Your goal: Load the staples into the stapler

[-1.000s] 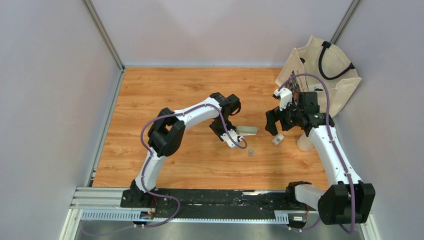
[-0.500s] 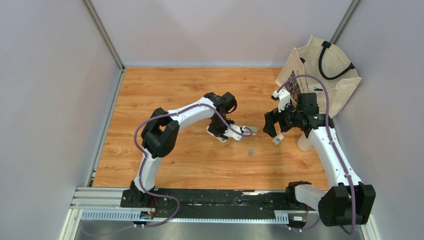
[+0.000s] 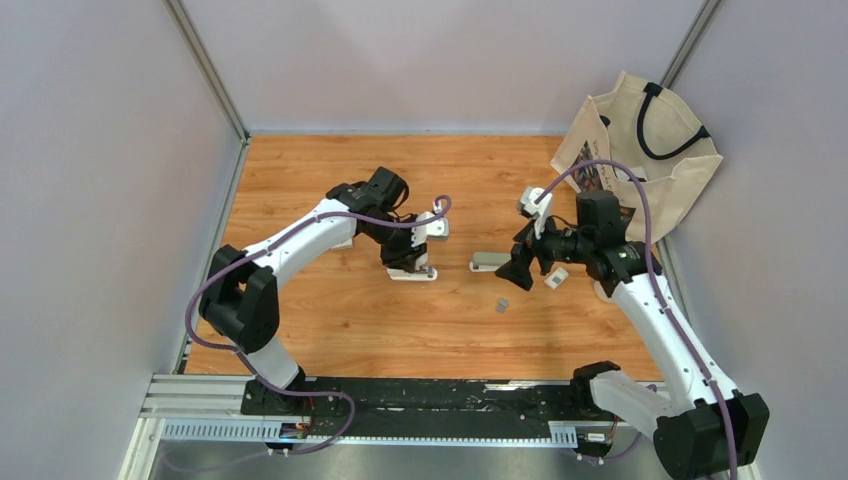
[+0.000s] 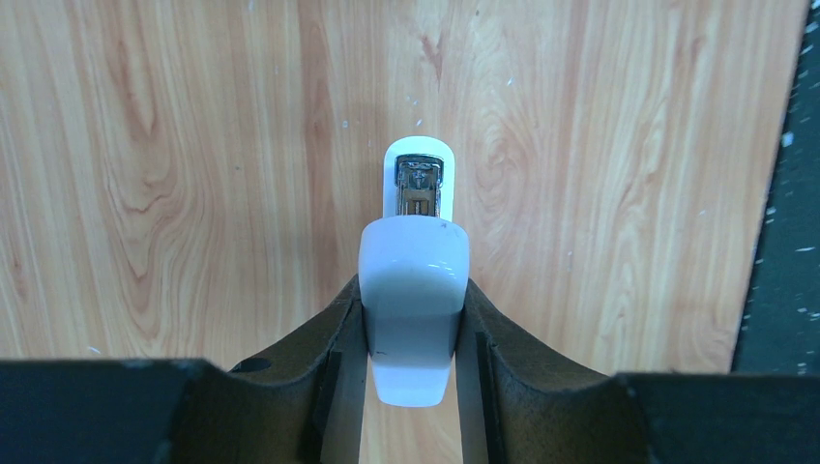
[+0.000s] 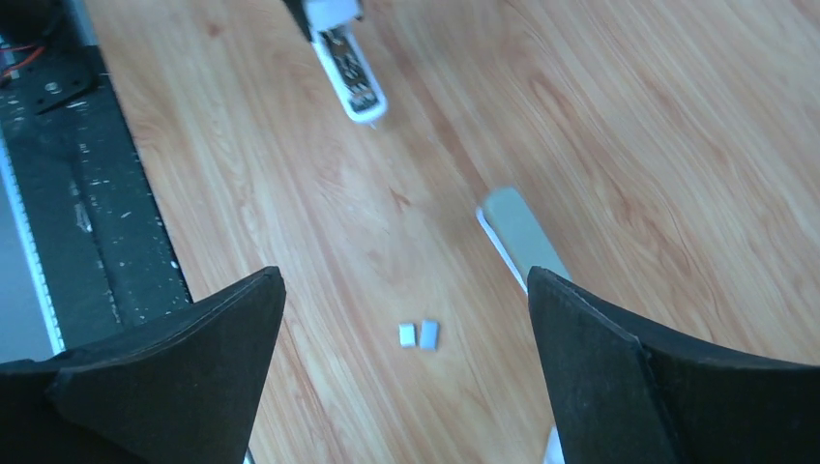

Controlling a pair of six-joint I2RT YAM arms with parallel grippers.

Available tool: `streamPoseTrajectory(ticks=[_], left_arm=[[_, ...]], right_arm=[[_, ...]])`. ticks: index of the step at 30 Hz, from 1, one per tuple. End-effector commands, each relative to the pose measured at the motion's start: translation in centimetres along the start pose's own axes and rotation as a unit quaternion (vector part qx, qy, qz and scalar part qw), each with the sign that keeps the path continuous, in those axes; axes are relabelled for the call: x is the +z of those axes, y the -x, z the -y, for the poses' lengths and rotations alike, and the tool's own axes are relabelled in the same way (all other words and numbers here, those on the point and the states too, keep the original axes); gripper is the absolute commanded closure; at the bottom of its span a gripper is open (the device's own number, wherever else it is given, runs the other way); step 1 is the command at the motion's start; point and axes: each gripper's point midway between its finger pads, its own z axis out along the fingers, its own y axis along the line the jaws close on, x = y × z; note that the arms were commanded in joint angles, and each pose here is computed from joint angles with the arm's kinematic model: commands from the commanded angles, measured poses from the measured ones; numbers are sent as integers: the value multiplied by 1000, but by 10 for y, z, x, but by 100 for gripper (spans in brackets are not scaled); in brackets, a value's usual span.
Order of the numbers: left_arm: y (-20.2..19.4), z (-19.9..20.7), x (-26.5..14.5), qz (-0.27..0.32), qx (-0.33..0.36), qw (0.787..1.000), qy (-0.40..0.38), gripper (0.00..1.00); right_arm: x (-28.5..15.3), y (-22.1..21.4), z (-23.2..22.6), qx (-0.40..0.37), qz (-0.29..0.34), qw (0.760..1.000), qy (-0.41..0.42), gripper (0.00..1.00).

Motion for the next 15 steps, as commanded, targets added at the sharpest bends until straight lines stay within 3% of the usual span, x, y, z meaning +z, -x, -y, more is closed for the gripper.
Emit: streamPoseTrajectory(ticks=[1,9,15], left_arm=[[47,28,-29,108,3,993,-44,100],[55,77,-55,132,13,979,-156,100],[55,79,-58,147,-7,976,-161,100]], right_arm=[[27,33,-25,-71,51,994,69,0],[76,63,-42,-62,62,979,181,2],[104,58,-58,-79,54,972,214,7]])
